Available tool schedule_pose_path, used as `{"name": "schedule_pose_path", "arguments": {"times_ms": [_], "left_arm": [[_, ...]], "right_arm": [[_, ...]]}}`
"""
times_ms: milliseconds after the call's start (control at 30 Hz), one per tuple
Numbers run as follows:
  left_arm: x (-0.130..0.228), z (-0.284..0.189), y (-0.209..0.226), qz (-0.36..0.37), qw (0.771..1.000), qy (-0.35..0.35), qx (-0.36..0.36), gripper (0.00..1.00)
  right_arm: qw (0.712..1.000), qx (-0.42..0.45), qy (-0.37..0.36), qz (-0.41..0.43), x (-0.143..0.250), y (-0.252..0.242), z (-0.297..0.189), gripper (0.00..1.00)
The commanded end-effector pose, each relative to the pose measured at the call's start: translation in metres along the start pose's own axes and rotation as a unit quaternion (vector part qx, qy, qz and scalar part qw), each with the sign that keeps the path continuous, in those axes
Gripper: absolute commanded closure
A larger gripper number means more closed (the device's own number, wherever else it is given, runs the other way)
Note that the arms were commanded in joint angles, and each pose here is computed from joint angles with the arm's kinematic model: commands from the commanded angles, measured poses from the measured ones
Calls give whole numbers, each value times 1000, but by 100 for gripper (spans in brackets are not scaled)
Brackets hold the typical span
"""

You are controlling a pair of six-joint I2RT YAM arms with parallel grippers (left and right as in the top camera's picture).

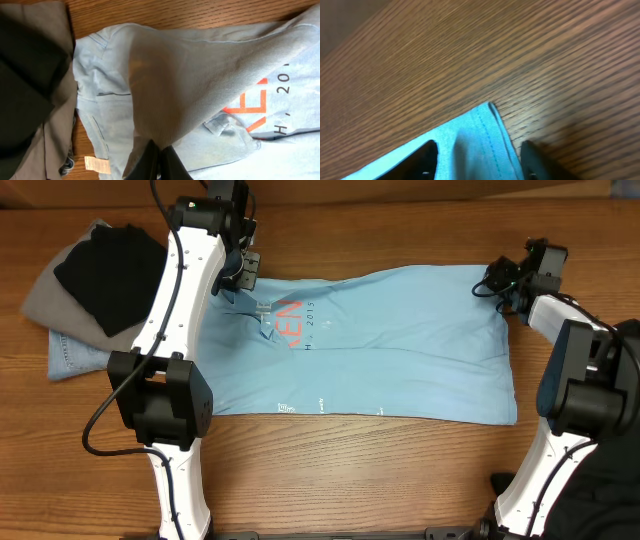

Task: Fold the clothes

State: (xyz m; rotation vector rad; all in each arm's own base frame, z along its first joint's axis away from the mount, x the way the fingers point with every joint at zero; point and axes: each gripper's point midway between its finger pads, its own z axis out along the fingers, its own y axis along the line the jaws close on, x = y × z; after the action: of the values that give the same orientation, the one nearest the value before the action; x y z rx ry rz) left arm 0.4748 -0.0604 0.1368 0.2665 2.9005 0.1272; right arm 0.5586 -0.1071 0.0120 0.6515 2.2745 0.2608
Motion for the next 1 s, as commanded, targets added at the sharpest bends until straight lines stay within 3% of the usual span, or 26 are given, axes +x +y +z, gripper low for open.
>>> {"name": "schedule_pose_path", "arguments": {"times_ms": [0, 133, 433, 700, 967], "left_arm": [[-7, -7, 0, -8, 1000, -15, 8, 96], [-6, -7, 0, -8, 1000, -13, 8, 96], [-3, -7, 0, -7, 1000, -6, 8, 96], [-1, -11, 2, -8, 1000, -4, 6, 96], [7, -36, 5, -7, 1000, 9, 6, 96]], "right_arm": [[999, -18, 34, 0, 24, 5, 14, 54], [999, -24, 32, -1, 19, 6, 13, 72], [1000, -24, 0, 5, -19, 3, -4, 89], [999, -29, -34, 3, -59, 15, -50, 94], [1000, -20, -17, -12, -64, 21, -90, 93]]}}
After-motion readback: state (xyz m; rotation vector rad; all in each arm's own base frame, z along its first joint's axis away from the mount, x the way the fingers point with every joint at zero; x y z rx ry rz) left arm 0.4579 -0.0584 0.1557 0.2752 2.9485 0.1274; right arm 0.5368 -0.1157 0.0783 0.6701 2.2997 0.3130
